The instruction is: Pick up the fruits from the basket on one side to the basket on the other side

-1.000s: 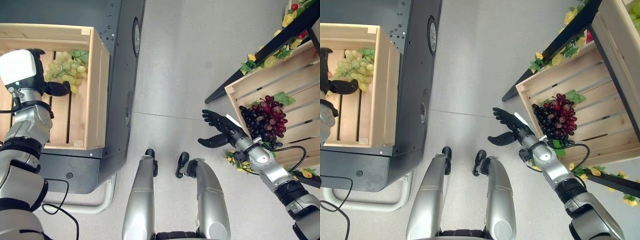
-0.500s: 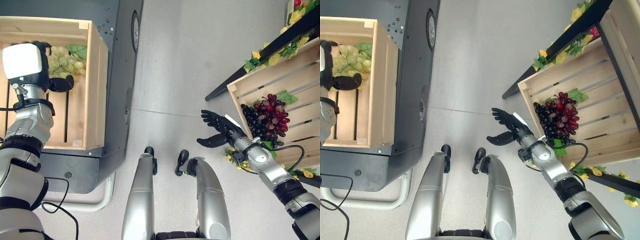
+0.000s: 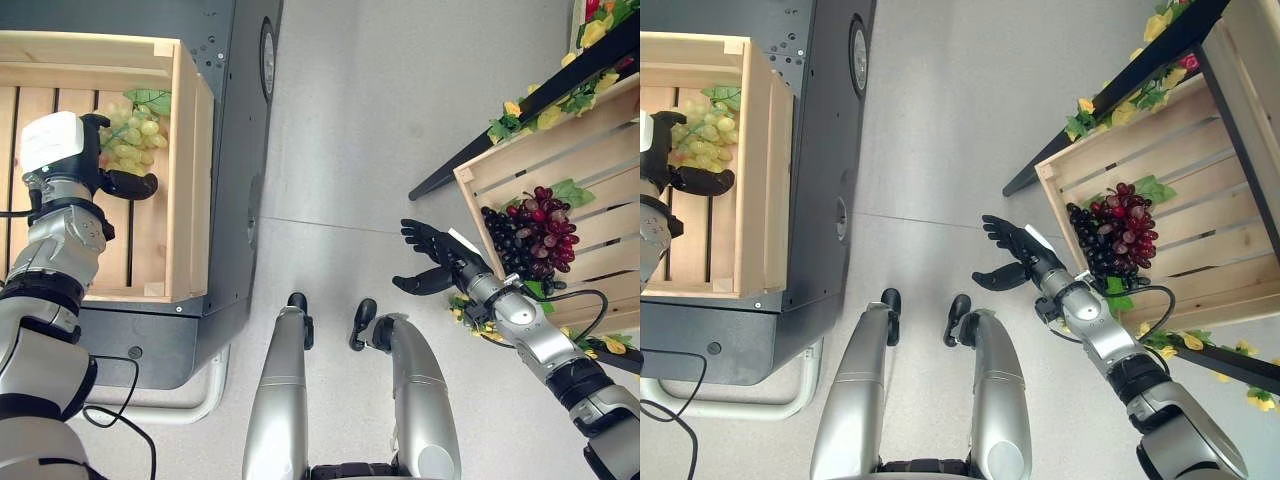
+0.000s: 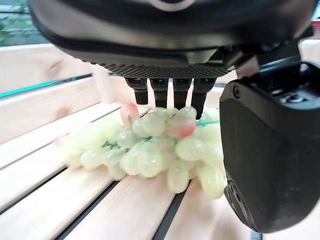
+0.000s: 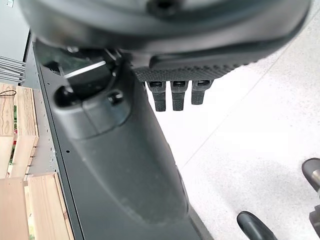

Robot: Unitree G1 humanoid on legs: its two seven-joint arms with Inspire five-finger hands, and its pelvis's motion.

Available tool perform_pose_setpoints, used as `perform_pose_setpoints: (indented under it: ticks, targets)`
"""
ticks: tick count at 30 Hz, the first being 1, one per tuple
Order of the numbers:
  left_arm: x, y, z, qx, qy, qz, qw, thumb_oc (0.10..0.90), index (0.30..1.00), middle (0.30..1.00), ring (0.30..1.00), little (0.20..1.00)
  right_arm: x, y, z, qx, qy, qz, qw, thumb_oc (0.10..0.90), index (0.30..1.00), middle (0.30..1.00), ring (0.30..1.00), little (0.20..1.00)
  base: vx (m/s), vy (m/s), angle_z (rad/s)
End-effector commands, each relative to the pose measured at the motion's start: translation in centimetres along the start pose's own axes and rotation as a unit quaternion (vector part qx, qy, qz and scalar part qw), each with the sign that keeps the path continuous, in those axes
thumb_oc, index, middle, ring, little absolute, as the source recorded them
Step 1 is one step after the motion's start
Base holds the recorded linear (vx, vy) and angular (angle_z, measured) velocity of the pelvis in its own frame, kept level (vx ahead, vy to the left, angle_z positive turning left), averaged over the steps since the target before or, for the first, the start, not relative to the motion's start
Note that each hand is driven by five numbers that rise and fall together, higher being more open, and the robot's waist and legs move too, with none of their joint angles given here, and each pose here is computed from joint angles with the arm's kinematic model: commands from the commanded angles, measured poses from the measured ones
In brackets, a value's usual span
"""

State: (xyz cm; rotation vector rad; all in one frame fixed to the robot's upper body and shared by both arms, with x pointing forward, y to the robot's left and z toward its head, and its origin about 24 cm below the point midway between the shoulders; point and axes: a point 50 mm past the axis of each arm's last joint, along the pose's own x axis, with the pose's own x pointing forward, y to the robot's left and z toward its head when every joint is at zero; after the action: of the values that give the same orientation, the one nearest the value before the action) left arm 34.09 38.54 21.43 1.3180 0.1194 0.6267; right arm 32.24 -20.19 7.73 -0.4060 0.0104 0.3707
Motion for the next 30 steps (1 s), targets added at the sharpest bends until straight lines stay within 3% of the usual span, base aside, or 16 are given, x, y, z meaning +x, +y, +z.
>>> perform_pose_setpoints:
  ticks: [1,10,11,12,15,20,24,30]
  targets:
    - [0.6,4.1,-3.2,-0.006,0.093,0.049,0.994,0.800,0.900,0.900,0.900,0.900,-0.2,-1.3,3.2,0.008,-0.091,-0.024,0.996,0.800,0.900,0.900,0.900,0.900,0.00,-0.042,0.00]
    - [0.2,2.9,-4.9,-0.001,0.134,-0.014,0.991,0.800,0.900,0.900,0.900,0.900,0.1,-1.0,4.1,0.014,-0.106,-0.014,0.994,0.800,0.900,0.900,0.900,0.900,0.00,0.000,0.00]
    - [0.1,2.3,-4.9,-0.021,0.130,-0.040,0.990,0.668,0.702,0.702,0.702,0.702,0.1,-1.1,4.2,0.016,-0.108,-0.014,0.994,0.800,0.900,0.900,0.900,0.900,-0.02,-0.036,-0.01]
    - [0.1,1.6,-4.6,-0.046,0.122,-0.078,0.988,0.400,0.300,0.300,0.300,0.300,0.1,-1.0,4.4,0.019,-0.111,-0.013,0.994,0.800,0.900,0.900,0.900,0.900,-0.02,-0.035,0.00]
    - [0.0,0.9,-3.3,-0.069,0.078,-0.080,0.991,0.400,0.300,0.300,0.300,0.300,0.0,-0.8,4.8,0.018,-0.113,-0.011,0.993,0.800,0.900,0.900,0.900,0.900,0.00,0.000,0.00]
    - [0.6,2.4,-2.2,-0.114,0.033,-0.037,0.992,0.400,0.300,0.300,0.300,0.300,-0.1,-0.8,4.4,0.020,-0.119,-0.013,0.993,0.800,0.900,0.900,0.900,0.900,0.00,0.000,0.00]
    - [0.7,3.0,-1.9,-0.151,0.026,-0.014,0.988,0.400,0.300,0.300,0.300,0.300,-0.1,-0.6,4.2,0.028,-0.120,-0.016,0.992,0.800,0.900,0.900,0.900,0.900,0.00,-0.052,0.02]
    - [0.3,3.8,-3.3,-0.273,0.045,0.036,0.960,0.400,0.300,0.300,0.300,0.300,-0.3,0.1,3.7,0.047,-0.113,-0.012,0.992,0.800,0.900,0.900,0.900,0.900,0.01,-0.029,0.00]
